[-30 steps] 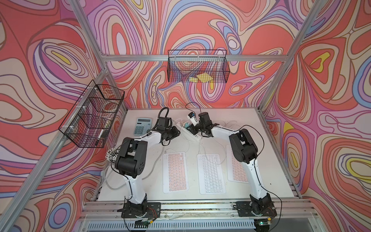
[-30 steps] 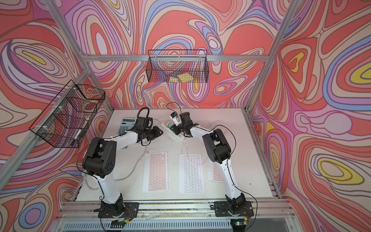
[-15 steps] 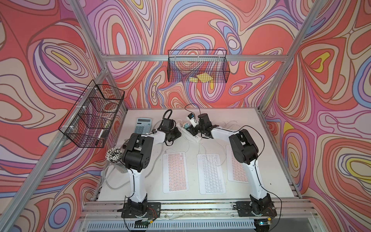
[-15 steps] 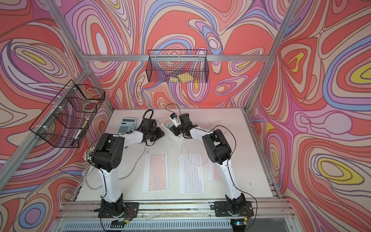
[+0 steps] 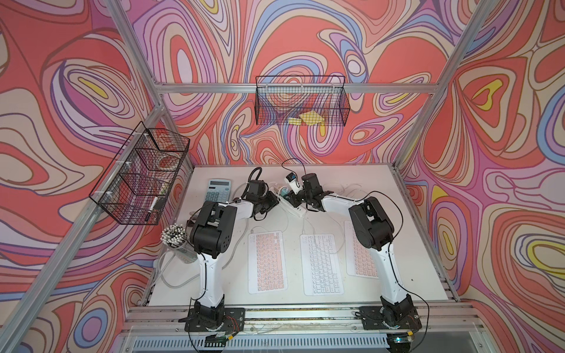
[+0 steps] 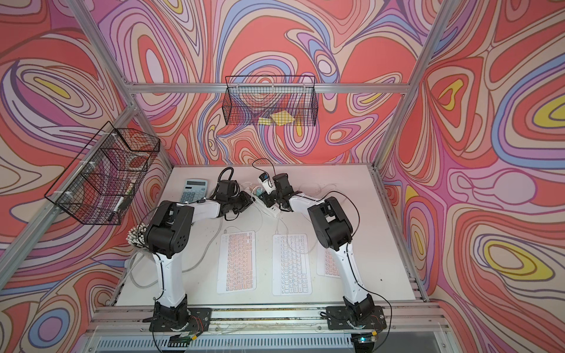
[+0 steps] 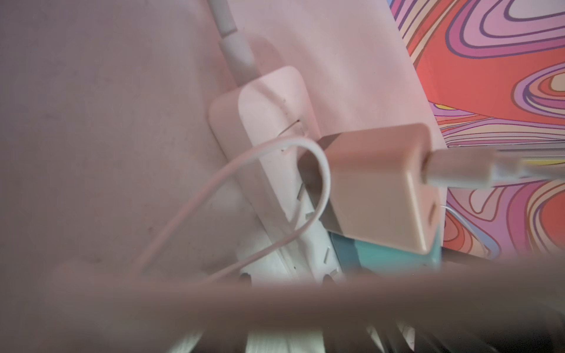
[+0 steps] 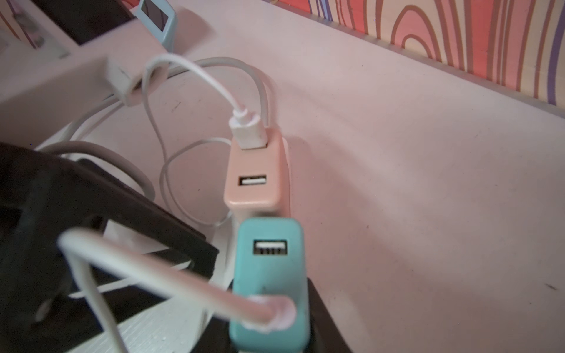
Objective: Unplug the wireless keyboard
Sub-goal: Remove the plug from the socket.
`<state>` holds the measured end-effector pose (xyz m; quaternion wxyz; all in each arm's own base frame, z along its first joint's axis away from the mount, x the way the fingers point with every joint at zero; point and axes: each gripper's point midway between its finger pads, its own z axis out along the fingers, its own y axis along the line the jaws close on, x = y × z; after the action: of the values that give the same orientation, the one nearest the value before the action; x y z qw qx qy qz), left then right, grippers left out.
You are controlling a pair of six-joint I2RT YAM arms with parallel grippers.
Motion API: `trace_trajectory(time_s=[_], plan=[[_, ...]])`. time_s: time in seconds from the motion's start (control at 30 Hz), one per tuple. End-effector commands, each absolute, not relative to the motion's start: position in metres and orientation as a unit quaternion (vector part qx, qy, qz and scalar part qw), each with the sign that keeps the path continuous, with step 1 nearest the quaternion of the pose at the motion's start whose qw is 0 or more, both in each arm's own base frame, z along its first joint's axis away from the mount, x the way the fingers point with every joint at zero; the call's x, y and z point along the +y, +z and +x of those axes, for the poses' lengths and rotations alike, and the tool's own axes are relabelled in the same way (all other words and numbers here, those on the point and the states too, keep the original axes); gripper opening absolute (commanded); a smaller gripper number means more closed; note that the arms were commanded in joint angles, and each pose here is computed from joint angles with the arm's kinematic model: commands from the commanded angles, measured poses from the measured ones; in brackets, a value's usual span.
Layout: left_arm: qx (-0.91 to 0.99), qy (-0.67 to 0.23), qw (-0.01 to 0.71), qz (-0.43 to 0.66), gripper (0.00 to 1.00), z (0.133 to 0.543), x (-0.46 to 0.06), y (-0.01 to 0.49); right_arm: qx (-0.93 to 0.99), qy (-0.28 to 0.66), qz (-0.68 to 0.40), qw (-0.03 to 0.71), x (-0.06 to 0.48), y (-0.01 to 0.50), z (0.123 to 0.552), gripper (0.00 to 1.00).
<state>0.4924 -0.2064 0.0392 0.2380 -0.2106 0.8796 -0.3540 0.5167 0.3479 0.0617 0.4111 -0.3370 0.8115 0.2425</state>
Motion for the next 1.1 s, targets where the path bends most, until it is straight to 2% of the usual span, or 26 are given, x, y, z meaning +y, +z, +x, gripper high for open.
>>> trace_trajectory(time_s=[0.0,0.23,0.37,0.53,0.77,0.87,1.07], plan=[[0.866,-0.383,0.242,-0.213,0.40,0.504,-0.217,0.048,0.805,0.258,-0.346,0.408,0.363,0.073,0.502,0.28],[0.872,-0.375,0.228,-0.219,0.41,0.501,-0.221,0.032,0.805,0.263,-0.347,0.403,0.368,0.070,0.497,0.27],[0.891,-0.344,0.209,-0.209,0.34,0.493,-0.221,0.025,0.806,0.260,-0.346,0.404,0.369,0.068,0.496,0.27],[0.921,-0.286,0.186,-0.188,0.32,0.480,-0.218,0.015,0.799,0.247,-0.343,0.428,0.370,0.076,0.501,0.26],[0.930,-0.264,0.163,-0.197,0.32,0.467,-0.211,-0.005,0.765,0.190,-0.390,0.476,0.385,0.086,0.493,0.25],[0.932,-0.259,0.159,-0.200,0.31,0.463,-0.209,-0.012,0.769,0.221,-0.375,0.467,0.389,0.090,0.492,0.25],[0.937,-0.243,0.140,-0.207,0.32,0.452,-0.203,-0.027,0.772,0.360,-0.294,0.433,0.377,0.119,0.504,0.24]])
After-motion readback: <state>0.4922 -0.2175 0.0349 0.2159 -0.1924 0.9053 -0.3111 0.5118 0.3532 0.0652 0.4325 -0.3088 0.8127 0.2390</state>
